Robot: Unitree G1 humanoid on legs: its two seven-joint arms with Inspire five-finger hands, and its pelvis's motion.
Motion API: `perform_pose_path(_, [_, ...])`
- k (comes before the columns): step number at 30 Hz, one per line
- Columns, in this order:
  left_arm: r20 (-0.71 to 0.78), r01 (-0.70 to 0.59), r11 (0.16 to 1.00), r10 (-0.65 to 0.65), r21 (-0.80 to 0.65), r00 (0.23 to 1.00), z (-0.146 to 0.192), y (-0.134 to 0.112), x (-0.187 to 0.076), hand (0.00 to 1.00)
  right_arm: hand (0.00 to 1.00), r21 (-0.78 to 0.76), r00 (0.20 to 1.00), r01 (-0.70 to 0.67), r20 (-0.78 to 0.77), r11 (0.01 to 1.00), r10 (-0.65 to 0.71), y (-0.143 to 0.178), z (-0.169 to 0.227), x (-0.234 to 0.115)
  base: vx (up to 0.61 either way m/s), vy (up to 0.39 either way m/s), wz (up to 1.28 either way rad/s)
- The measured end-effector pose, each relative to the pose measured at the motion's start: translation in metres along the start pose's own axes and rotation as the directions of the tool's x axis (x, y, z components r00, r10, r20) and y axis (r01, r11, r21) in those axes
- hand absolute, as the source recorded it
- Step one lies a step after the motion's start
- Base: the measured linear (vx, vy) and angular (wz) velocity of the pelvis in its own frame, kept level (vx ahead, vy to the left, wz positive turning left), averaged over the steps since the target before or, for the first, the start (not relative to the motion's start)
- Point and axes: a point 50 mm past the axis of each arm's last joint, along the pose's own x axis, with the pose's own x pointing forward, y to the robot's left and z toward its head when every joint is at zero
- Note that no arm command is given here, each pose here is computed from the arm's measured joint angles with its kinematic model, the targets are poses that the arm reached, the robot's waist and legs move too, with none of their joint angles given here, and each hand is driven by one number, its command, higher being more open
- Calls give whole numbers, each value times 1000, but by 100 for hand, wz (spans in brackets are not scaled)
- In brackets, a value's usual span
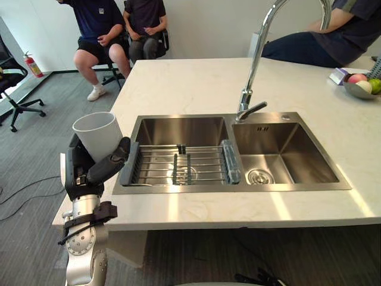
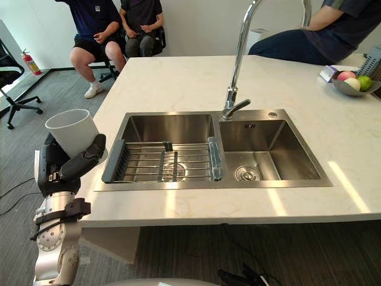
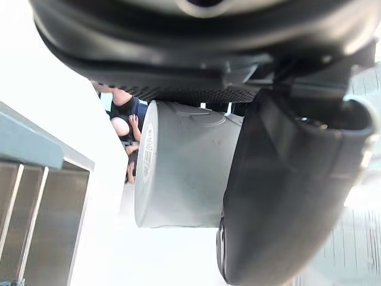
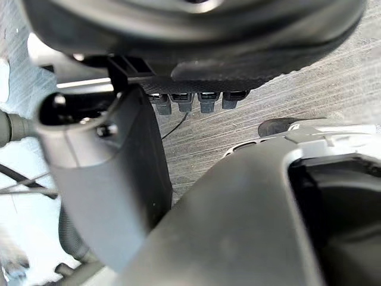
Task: Walk over to the sink, pick up the cup, carry it to the dishwasher, place the cup inside the dishwasher, then close the dishwasher door
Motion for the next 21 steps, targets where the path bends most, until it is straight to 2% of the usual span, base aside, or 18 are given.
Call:
perform_pose_path(5, [5, -28, 999, 28, -22, 1000, 7, 0, -16, 0, 100, -119, 1000, -25, 8, 993, 26, -1, 9, 1, -26, -36, 105])
perform_pose_path(7, [42, -33, 999, 34, -33, 999, 14, -1, -17, 0, 100, -198, 999, -45, 9, 979, 48, 0, 23, 7, -90, -77, 136])
perform_pose_path(10, [79, -26, 999, 29, -43, 996, 20, -3, -17, 0, 100, -188, 999, -43, 13, 981, 46, 2, 41, 14, -52, -11, 155])
perform_pose_path(12, [79, -32, 998, 36, -59, 996, 19, -4, -19, 0, 100, -179, 999, -15, 48, 984, 24, -11, 55, 13, 27, 89, 155])
perform_pose_path(14, [118, 24, 991, -8, -135, 993, 19, -18, -12, 0, 100, -76, 994, -8, 109, 997, 16, -22, 56, 7, -161, 105, 274])
perform_pose_path(16, [225, 90, 980, -49, -176, 973, 31, -26, -1, 0, 100, 9, 989, -25, 143, 1000, 24, -13, 50, 8, -159, -28, 249])
perform_pose_path(21, [197, 116, 974, -78, -193, 977, 26, -31, -7, 0, 100, -5, 978, -48, 204, 999, 48, -11, 65, 12, -113, 121, 75])
